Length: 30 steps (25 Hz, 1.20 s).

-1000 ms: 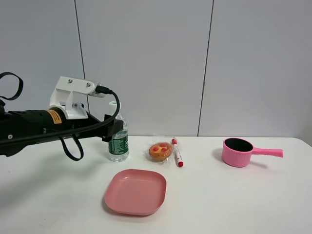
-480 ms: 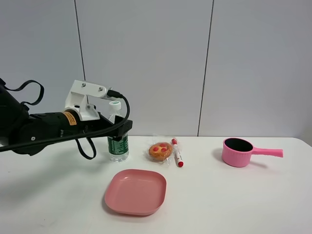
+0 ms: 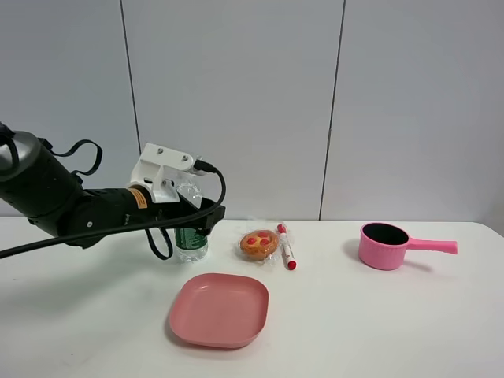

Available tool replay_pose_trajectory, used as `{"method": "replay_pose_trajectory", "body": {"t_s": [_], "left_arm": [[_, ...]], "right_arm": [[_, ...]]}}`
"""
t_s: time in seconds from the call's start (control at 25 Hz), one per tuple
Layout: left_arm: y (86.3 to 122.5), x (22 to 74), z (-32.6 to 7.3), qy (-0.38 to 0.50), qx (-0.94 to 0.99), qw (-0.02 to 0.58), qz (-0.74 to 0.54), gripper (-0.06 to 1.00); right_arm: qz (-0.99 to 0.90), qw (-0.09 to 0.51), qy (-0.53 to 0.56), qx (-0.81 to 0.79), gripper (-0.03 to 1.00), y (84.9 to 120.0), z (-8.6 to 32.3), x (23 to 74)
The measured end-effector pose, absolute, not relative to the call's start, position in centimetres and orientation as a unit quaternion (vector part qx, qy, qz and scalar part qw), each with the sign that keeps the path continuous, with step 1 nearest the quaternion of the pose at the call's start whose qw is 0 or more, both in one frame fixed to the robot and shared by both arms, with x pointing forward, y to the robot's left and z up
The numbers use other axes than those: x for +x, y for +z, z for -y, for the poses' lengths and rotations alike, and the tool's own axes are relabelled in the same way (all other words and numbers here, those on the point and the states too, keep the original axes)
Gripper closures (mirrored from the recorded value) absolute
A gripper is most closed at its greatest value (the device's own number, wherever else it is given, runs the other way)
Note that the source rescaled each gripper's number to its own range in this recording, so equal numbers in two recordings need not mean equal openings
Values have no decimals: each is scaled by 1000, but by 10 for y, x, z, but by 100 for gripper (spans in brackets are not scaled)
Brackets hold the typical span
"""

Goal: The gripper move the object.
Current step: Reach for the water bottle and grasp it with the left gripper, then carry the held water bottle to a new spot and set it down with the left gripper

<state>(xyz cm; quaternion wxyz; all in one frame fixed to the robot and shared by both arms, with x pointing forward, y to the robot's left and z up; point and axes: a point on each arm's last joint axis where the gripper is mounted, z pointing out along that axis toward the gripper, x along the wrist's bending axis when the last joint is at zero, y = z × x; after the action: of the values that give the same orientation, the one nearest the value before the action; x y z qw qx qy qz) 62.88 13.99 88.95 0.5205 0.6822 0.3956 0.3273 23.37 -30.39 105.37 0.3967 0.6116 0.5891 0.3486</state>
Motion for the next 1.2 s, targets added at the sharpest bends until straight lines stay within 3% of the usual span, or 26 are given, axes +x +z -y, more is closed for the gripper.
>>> {"method": "replay_pose_trajectory", "body": {"t_s": [0.6, 0.64, 0.68, 0.76, 0.8, 0.88, 1.2], "left_arm": [[869, 651, -132, 317, 697, 499, -406, -4], [867, 651, -132, 315, 700, 494, -409, 4], [866, 651, -133, 312, 703, 489, -411, 21], [865, 651, -134, 312, 702, 486, -417, 74], [865, 651, -135, 312, 701, 486, -418, 94], [865, 652, -134, 309, 698, 488, -424, 87], [872, 651, -135, 273, 669, 502, -475, 87]], "right_arm": [[-589, 397, 349, 612, -3, 1054, 304, 234], [-589, 397, 349, 612, -3, 1054, 304, 234], [-589, 397, 349, 612, -3, 1054, 304, 234], [-589, 397, 349, 612, -3, 1054, 304, 234], [-589, 397, 349, 612, -3, 1054, 304, 234], [-589, 397, 349, 612, -3, 1054, 304, 234], [-589, 397, 348, 612, -3, 1054, 304, 234]]}}
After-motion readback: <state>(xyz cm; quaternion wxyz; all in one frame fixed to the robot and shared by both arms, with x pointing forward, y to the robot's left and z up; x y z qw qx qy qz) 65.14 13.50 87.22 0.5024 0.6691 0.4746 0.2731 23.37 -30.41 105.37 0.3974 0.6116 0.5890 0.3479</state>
